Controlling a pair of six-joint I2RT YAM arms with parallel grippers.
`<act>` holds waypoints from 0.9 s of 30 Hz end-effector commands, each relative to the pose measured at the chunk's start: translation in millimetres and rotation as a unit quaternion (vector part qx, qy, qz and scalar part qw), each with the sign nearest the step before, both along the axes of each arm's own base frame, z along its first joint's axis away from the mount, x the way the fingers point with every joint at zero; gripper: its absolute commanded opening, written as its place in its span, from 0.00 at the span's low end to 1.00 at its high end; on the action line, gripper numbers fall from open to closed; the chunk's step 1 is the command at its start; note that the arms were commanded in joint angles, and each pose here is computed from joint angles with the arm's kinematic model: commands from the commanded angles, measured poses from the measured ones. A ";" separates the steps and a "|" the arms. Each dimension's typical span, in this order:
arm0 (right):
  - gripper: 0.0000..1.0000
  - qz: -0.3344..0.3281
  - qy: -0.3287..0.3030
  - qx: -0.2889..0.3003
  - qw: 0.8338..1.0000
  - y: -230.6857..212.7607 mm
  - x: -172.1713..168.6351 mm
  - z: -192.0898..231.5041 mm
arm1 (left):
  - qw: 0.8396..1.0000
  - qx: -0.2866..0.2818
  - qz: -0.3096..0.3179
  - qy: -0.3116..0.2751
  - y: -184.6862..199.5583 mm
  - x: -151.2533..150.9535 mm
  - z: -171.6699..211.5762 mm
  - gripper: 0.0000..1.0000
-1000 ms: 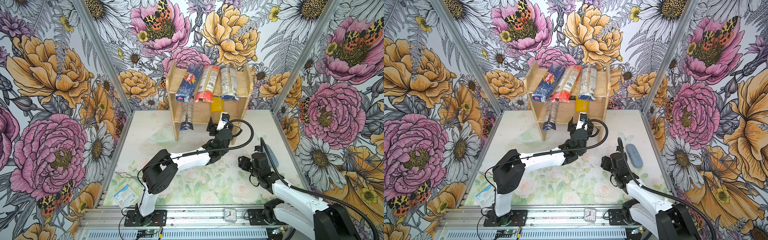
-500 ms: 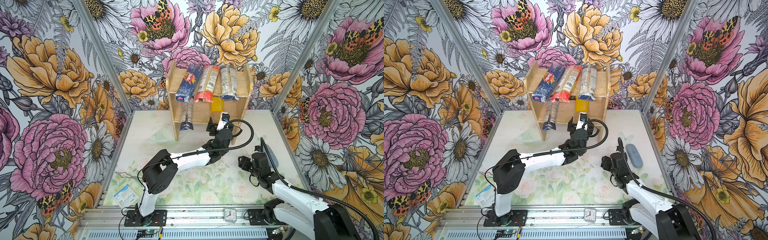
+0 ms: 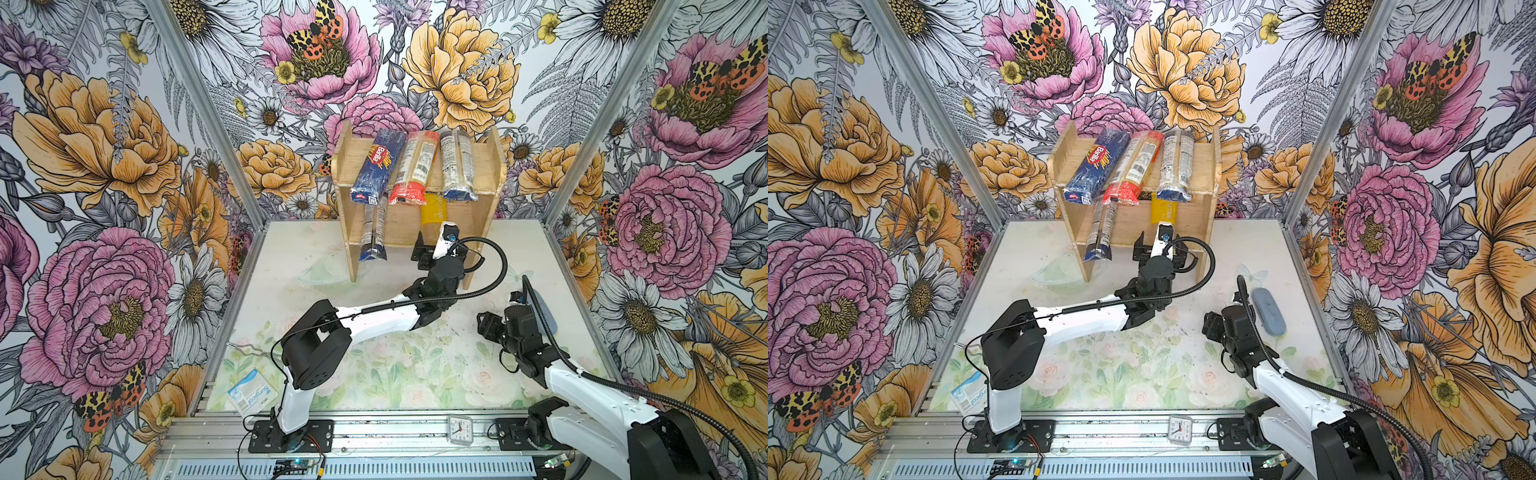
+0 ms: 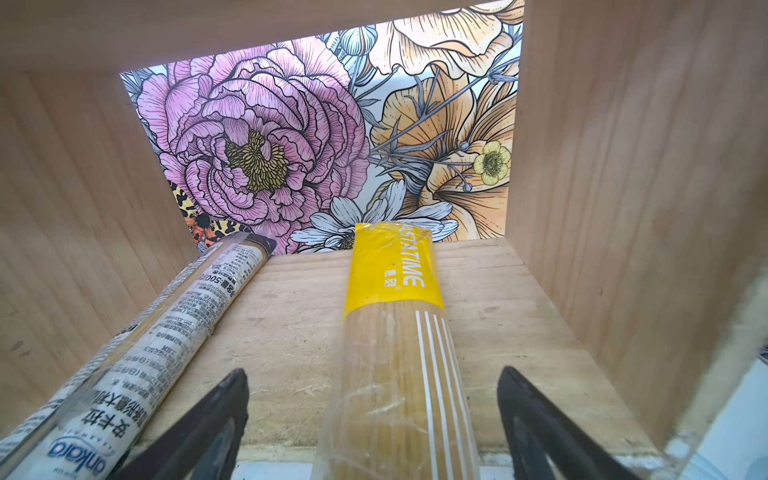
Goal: Place and organize the pasta boxes and bags onto the shelf
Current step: 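Open the left gripper to release the yellow pack on the lower tier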
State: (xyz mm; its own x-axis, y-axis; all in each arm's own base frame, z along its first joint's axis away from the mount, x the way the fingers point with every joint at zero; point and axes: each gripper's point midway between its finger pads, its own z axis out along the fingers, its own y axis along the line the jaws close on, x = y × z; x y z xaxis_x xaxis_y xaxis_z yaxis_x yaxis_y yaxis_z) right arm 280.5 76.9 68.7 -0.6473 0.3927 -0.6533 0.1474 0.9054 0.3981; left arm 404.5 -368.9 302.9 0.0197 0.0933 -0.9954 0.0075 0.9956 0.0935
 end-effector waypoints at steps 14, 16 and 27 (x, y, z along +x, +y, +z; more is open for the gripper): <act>0.70 0.000 -0.011 0.008 1.000 0.2 1.7 4.5 | 0.999 -0.031 -0.037 -0.025 2.4 -20.1 39.0 0.94; 0.70 0.000 -0.012 0.009 1.000 0.5 1.5 4.7 | 0.998 -0.033 -0.040 -0.025 3.2 -21.3 38.9 0.94; 0.70 -0.001 -0.015 0.014 1.000 1.2 2.4 7.6 | 0.997 -0.044 -0.050 -0.027 14.1 -37.3 48.8 0.94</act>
State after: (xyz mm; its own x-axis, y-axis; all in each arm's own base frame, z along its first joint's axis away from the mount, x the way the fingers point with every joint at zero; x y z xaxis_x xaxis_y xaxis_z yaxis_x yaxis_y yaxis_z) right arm 280.6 77.5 70.2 -0.6447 0.3968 -0.6534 0.1454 0.9028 0.4048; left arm 376.8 -359.4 333.6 0.0544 0.0469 -0.9974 0.0778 0.9957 0.0511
